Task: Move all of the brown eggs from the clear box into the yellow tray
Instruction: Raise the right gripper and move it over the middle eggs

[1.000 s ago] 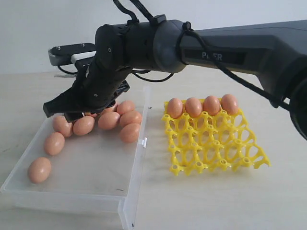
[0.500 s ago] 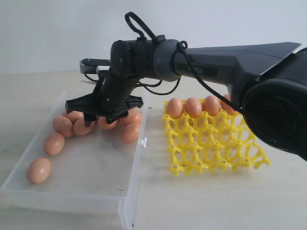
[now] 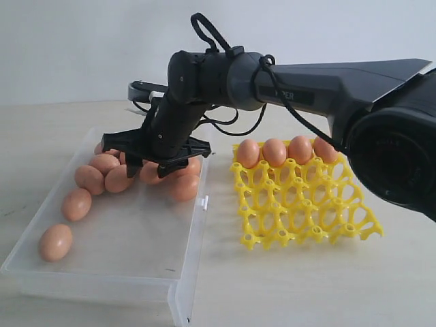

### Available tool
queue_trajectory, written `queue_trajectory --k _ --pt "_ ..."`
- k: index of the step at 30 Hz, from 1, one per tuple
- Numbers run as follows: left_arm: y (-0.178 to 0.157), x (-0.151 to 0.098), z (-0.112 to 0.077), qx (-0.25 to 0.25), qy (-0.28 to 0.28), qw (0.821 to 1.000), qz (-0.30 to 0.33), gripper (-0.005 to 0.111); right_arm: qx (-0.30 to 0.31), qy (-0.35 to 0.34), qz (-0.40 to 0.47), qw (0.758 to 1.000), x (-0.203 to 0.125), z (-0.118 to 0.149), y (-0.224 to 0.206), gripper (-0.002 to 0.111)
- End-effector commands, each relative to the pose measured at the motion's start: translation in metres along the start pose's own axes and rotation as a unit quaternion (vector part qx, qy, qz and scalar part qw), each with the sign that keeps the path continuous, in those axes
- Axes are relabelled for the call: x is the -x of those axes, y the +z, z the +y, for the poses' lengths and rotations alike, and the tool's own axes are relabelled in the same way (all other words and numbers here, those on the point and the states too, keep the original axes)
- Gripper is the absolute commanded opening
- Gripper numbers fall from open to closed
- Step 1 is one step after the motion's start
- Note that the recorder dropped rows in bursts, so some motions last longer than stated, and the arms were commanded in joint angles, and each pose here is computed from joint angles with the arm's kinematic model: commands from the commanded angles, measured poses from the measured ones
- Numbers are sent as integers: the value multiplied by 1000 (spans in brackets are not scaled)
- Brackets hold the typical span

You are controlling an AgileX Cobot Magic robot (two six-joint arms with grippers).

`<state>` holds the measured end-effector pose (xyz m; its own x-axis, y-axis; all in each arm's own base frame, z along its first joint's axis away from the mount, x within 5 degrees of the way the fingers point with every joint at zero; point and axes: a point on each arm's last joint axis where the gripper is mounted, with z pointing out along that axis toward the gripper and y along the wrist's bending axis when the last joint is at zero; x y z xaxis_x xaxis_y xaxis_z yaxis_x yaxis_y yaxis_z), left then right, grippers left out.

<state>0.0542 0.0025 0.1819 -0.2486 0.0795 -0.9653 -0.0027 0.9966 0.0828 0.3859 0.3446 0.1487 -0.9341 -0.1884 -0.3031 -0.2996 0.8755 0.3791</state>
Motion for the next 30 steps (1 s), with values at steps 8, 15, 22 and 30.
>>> queue_trajectory --k 8,15,22,30 --pt "-1 3 0 0 -4 1000 -12 0 27 70 -24 997 9 -12 15 54" --pt "-1 3 0 0 -4 1000 -12 0 32 90 -43 994 12 -15 22 54" --pt "-1 3 0 0 -4 1000 -12 0 30 92 -45 994 13 -20 23 54" --pt "-1 3 0 0 -4 1000 -12 0 16 -48 -68 996 19 -13 6 54"
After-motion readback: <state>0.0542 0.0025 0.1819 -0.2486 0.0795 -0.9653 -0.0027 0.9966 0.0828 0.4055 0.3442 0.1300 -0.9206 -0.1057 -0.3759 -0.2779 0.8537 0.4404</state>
